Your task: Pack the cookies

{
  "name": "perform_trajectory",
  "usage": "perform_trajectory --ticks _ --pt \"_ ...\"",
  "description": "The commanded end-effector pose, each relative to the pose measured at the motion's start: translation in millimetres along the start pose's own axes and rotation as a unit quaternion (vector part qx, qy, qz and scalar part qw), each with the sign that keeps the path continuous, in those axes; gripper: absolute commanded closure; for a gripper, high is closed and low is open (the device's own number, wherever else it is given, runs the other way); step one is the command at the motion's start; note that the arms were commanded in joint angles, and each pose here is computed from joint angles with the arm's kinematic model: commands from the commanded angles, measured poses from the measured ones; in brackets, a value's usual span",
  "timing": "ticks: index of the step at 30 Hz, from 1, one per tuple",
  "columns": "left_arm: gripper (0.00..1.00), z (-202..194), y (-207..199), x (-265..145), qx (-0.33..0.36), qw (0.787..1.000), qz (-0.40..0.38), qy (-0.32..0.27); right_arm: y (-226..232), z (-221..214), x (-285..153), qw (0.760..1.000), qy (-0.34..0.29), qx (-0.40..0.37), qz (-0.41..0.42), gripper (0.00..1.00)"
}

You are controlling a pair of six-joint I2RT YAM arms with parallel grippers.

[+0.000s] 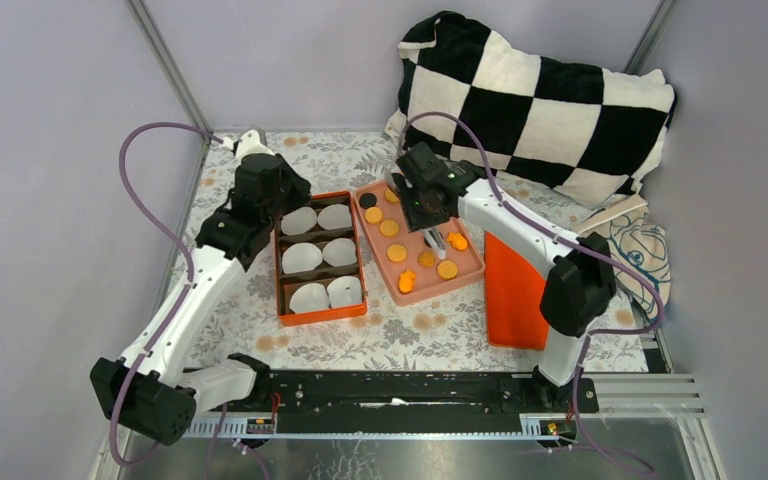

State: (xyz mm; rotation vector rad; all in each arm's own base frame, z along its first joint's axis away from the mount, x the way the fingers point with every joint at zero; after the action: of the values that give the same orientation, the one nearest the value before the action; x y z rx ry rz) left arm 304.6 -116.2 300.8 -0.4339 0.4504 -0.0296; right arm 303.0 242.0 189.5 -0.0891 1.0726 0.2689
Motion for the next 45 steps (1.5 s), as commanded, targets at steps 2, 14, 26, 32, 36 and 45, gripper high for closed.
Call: perform_trajectory --ticks 2,14,26,32,36,45 --pt "0.75 -15.0 17.0 5.2 -0.021 0.999 0.026 0.019 60.5 25.8 -1.4 0.996 -0.023 -0.049 0.068 0.78" --pt "0.74 -11.4 24.2 1.9 -0.005 0.999 0.038 0.01 116.9 33.4 38.7 0.991 0.008 -0.084 0.108 0.78" --pt "0.74 -16.5 26.2 6.4 -0.002 0.999 0.039 0.021 120.8 14.8 48.0 0.988 0.027 -0.101 0.112 0.59" --pt "0.74 -18.3 22.8 7.2 0.002 0.999 0.023 0.027 123.6 12.6 45.1 0.987 0.027 -0.105 0.114 0.5" --pt "0.73 -19.1 20.9 7.3 0.003 1.0 0.014 0.027 123.5 15.3 42.5 0.988 0.018 -0.104 0.114 0.49" --pt "0.73 -20.1 17.4 6.9 0.008 0.999 -0.001 0.031 113.3 28.7 26.5 0.992 -0.019 -0.099 0.081 0.5"
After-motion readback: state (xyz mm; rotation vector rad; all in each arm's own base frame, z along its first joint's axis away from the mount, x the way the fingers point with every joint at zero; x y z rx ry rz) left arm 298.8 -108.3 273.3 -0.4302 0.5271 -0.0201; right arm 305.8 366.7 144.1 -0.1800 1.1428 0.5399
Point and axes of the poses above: each gripper's point midway between its finger pads, its own x axis out along the fingers, its own y axis along the line the jaws close on, z = x × y, the point moved 5 cm from there along -x, back along the fingers, and after that the axes turned 5 degrees about x, right-handed, at the moved point
